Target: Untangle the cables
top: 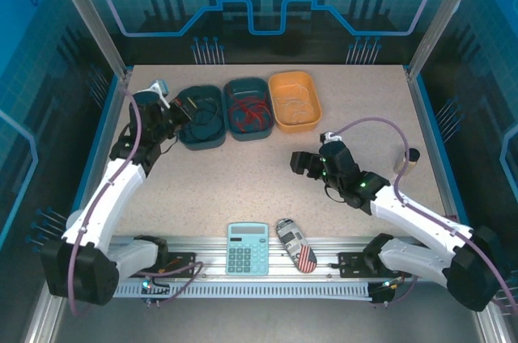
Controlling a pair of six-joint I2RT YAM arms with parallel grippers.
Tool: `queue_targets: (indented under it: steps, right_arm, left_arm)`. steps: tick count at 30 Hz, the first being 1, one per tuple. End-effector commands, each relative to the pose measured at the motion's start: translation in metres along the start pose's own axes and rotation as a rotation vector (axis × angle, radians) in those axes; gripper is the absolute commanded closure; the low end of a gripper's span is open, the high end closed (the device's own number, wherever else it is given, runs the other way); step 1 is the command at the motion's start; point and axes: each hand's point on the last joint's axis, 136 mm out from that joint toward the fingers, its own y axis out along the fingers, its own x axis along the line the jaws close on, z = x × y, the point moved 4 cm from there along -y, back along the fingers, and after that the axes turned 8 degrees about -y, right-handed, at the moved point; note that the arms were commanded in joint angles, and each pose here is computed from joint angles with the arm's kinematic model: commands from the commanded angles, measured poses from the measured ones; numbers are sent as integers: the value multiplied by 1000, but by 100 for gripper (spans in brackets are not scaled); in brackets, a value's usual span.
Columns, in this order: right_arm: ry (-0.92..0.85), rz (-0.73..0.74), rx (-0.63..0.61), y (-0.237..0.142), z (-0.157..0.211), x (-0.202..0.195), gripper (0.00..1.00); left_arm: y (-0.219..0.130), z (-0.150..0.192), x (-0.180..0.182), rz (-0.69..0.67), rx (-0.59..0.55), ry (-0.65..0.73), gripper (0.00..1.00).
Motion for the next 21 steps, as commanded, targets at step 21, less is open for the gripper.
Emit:
queue_targets:
  steps: [21]
  right_arm:
    - [30,150,19,-24,11,-35,0]
  left_arm:
    - [75,-25,48,-190,-157,-169,100]
